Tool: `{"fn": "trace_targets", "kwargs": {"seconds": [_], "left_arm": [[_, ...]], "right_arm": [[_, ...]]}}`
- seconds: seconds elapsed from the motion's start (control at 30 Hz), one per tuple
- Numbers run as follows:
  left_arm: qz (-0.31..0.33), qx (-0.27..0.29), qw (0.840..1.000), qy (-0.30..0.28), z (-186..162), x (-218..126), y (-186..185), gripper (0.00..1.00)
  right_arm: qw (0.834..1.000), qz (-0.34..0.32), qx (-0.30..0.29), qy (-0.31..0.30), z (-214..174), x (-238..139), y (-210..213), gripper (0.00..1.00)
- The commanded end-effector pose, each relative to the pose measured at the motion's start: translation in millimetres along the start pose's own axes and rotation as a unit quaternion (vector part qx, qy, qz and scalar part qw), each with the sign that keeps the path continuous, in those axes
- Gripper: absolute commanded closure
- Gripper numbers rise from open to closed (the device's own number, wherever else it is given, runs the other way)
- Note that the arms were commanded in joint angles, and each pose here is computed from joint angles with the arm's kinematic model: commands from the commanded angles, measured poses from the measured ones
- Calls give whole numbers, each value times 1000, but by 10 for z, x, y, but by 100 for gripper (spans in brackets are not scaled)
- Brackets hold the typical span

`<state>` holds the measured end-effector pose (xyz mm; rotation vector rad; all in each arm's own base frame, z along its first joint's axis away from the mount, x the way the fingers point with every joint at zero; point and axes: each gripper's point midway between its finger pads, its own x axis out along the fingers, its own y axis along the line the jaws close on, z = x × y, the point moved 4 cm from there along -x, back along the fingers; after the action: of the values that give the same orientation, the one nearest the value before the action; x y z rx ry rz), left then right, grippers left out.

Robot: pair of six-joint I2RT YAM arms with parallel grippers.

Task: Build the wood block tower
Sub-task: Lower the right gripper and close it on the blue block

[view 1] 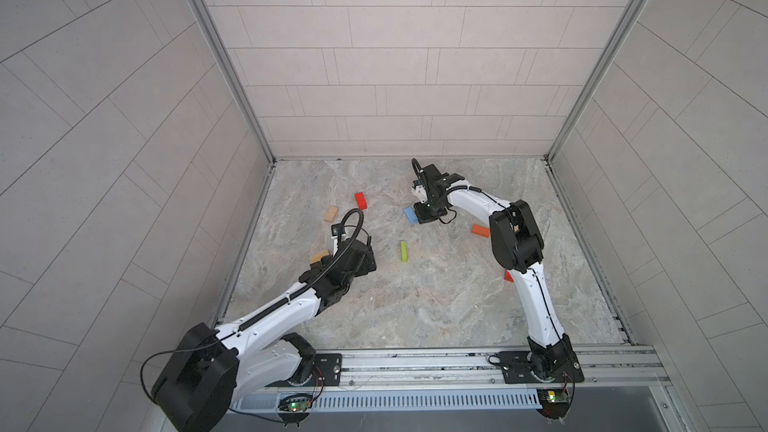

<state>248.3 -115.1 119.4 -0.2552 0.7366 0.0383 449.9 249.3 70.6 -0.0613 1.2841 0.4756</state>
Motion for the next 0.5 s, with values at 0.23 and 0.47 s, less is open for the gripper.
{"fn": "trace_targets", "kwargs": {"seconds": [0.23, 0.47], "left_arm": [[8, -4, 1000, -6, 0, -5, 47, 0], [5, -4, 1000, -3, -11, 10, 37, 0]], "right_arm": [[995, -81, -26, -49, 127, -557, 56, 80], [989, -96, -104, -35, 161, -581, 487, 56]]}}
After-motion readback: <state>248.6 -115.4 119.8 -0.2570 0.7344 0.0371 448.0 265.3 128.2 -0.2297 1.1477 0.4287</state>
